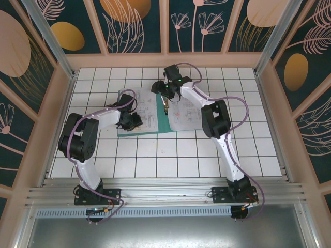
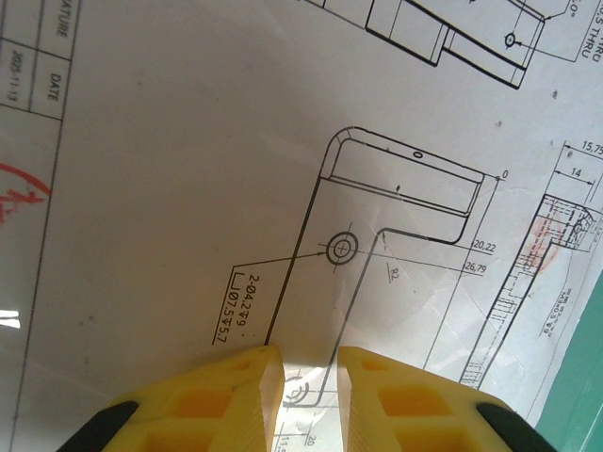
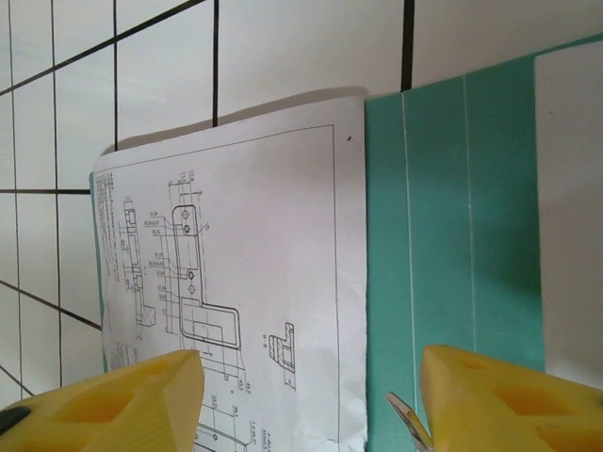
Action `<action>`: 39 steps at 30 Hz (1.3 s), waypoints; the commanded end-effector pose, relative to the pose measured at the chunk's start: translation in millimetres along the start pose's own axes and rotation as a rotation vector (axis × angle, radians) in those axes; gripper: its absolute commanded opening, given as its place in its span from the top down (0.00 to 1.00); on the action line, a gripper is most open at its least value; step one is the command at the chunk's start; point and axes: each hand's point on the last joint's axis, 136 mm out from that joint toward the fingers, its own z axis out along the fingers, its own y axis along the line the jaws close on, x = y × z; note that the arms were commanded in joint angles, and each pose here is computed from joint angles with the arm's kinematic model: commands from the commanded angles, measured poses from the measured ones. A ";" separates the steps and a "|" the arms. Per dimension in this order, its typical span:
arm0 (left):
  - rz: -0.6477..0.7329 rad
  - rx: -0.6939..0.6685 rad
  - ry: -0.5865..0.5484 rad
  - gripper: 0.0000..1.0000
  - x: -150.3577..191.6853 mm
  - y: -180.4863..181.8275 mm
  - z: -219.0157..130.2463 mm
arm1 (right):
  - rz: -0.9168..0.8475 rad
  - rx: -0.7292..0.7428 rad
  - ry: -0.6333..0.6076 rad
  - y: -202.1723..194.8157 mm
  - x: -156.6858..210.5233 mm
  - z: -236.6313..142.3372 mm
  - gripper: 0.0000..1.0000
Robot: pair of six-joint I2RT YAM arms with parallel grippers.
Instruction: Put the files into the folder
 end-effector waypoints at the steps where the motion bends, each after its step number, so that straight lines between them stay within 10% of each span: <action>1: -0.033 -0.109 0.136 0.74 38.6 31.9 19.9 | -0.053 -0.097 -0.023 42.6 -4.7 -34.7 0.37; 13: -0.034 -0.110 0.137 0.74 38.6 31.8 19.2 | 0.046 -0.122 -0.063 40.2 36.5 -99.2 0.38; 22: 0.008 -0.090 0.178 0.74 52.6 23.9 23.7 | 0.471 -0.137 -0.141 -23.1 67.8 -149.9 0.38; 39: 0.111 -0.006 0.315 0.74 137.3 -31.6 42.3 | 0.730 -0.148 -0.108 -57.2 76.4 -133.8 0.48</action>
